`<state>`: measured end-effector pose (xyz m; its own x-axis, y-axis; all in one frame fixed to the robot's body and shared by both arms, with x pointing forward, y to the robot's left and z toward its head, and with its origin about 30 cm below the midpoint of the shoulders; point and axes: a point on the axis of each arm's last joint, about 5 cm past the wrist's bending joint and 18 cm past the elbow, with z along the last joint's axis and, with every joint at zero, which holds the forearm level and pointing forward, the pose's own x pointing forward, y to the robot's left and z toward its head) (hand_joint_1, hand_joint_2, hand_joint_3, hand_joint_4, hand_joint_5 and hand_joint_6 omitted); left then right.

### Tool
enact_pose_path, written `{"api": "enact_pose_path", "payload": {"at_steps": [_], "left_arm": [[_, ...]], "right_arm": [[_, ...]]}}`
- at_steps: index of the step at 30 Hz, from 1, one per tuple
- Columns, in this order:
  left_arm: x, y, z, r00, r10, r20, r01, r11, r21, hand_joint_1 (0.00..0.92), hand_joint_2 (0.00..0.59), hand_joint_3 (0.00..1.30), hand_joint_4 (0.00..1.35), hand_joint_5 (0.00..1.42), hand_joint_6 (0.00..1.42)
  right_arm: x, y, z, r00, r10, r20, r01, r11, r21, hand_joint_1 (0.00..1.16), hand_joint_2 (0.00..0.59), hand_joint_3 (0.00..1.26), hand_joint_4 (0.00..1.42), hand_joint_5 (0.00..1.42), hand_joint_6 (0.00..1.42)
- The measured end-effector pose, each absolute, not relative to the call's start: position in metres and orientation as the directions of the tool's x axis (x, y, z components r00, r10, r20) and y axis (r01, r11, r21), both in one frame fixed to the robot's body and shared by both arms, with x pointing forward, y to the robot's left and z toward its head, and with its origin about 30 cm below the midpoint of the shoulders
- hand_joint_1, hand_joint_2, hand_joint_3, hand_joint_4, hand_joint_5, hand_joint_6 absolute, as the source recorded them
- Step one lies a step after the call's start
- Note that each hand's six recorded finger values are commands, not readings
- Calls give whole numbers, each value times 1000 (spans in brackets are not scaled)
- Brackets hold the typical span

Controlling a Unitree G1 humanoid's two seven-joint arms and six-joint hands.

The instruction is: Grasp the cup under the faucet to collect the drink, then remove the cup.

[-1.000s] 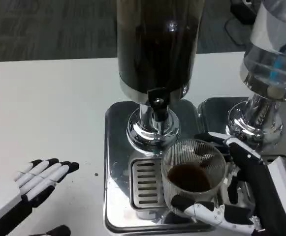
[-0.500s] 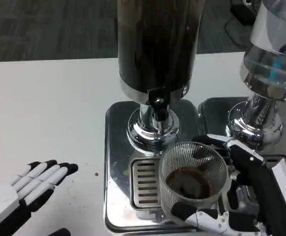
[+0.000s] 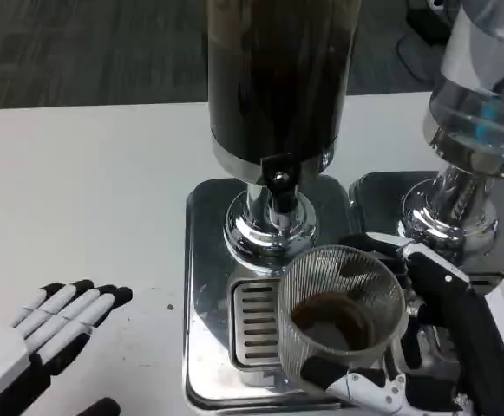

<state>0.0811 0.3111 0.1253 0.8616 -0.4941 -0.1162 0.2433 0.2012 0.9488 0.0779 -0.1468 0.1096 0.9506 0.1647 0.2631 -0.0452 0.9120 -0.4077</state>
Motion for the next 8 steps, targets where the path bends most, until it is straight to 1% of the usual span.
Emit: {"api": "enact_pose_path", "payload": {"at_steps": [8], "left_arm": [[78, 310, 125, 864, -490, -118, 246, 206, 947, 0, 300, 0, 0, 0, 0]], "right_arm": [[77, -147, 109, 952, 174, 253, -57, 910, -410, 953, 138, 553, 627, 907, 1315]]}}
